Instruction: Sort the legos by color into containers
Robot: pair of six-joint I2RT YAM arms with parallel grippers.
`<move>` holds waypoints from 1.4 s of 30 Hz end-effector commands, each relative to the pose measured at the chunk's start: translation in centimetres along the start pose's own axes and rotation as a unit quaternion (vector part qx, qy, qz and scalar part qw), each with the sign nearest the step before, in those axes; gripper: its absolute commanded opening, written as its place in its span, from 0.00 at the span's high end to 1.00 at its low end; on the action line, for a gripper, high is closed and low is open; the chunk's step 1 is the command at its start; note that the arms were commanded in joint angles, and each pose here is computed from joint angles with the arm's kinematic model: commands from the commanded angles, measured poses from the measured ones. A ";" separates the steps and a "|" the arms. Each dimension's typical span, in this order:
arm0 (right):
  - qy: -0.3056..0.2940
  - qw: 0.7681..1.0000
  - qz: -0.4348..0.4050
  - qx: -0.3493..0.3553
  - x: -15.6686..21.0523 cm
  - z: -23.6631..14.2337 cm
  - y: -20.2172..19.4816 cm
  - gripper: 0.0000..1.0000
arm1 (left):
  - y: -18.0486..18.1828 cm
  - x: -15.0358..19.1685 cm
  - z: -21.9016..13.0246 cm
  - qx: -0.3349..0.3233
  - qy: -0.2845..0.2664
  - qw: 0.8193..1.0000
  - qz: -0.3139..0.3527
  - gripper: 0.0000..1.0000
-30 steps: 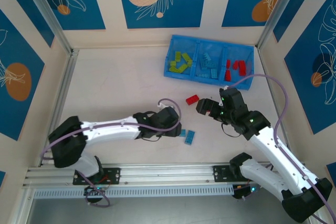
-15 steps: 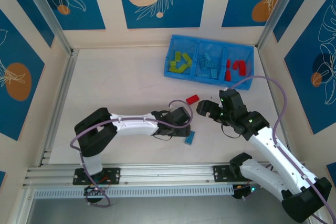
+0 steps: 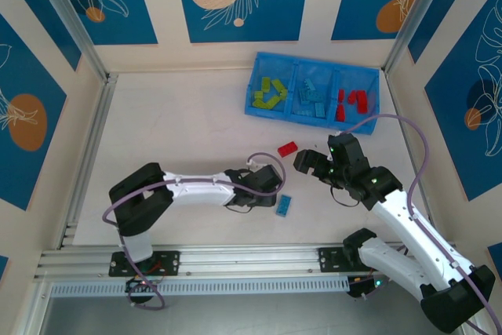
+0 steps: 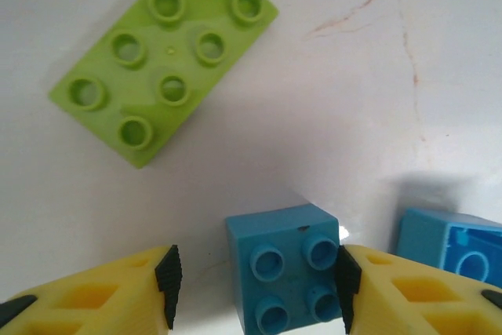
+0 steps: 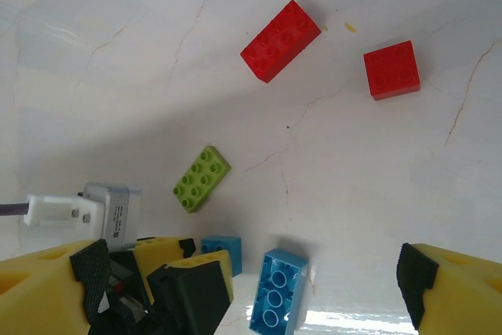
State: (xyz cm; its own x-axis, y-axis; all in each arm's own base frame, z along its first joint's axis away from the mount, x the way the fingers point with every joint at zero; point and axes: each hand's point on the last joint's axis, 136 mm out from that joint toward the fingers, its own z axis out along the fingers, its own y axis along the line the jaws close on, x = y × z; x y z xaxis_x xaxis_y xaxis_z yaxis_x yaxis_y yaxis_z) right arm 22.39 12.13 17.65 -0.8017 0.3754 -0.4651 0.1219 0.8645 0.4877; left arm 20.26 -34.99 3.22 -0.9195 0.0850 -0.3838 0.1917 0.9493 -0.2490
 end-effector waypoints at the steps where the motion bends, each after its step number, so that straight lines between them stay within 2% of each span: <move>1: 0.009 1.000 0.013 -0.007 0.3 0.2 0.1 0.04 | 2.4 2.4 0.1 -0.024 0.026 0.998 0.048 0.47; 4: 0.008 1.000 0.014 -0.009 0.2 0.1 0.3 0.04 | -0.3 1.4 -1.5 0.036 -0.004 0.997 0.062 0.40; 6: 0.009 1.000 0.015 -0.009 0.3 0.1 0.3 0.04 | -0.8 0.5 -2.4 0.020 -0.022 0.997 0.070 0.31; 8: 0.013 1.000 0.018 -0.010 0.4 0.1 0.4 0.04 | -0.5 -0.2 -2.6 -0.006 -0.035 0.997 0.074 0.27; 14: 0.015 1.000 0.019 -0.002 0.7 -0.1 -0.1 0.04 | -0.6 0.7 -0.9 -0.017 -0.011 0.997 0.078 0.23; 17: 0.013 1.000 0.021 -0.003 0.7 -0.2 -0.1 0.04 | 0.0 1.7 0.2 -0.033 0.010 0.997 0.074 0.30; 22: 0.014 1.000 0.022 -0.009 0.7 -0.1 0.1 0.04 | 0.7 2.3 0.9 -0.051 0.015 0.996 0.073 0.50; 26: 0.019 1.000 0.019 -0.015 0.9 -0.2 0.3 0.04 | 0.3 1.9 0.3 -0.042 0.007 0.996 0.080 0.68; 28: 0.025 0.999 0.014 -0.024 1.0 -0.3 0.7 0.05 | -0.6 1.2 -0.8 -0.023 -0.005 0.996 0.088 0.71; 31: 0.033 0.999 0.013 -0.041 1.1 -0.7 1.5 0.06 | -2.7 -1.3 -3.8 0.019 -0.050 0.993 0.107 0.72; 35: 0.008 0.998 0.027 -0.062 0.3 -2.1 2.2 0.06 | -5.9 -7.6 -8.1 0.031 -0.160 0.974 0.160 0.71; 38: -0.040 0.996 0.051 -0.067 -0.8 -3.3 1.7 0.06 | -8.5 -13.1 -8.9 0.025 -0.230 0.954 0.192 0.72; 42: -0.085 0.993 0.065 -0.057 -1.5 -4.8 0.5 0.06 | -11.0 -20.3 -7.1 0.021 -0.279 0.938 0.203 0.73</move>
State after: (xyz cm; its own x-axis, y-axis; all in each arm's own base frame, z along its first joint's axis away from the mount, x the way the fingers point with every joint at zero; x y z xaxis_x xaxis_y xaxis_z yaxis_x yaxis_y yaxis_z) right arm 21.15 11.53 21.97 -0.7086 0.5008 -0.4971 0.1029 0.7703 0.6293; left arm 28.85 -44.14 19.78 -0.5552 0.2157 -0.8032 0.5198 0.8439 -0.1326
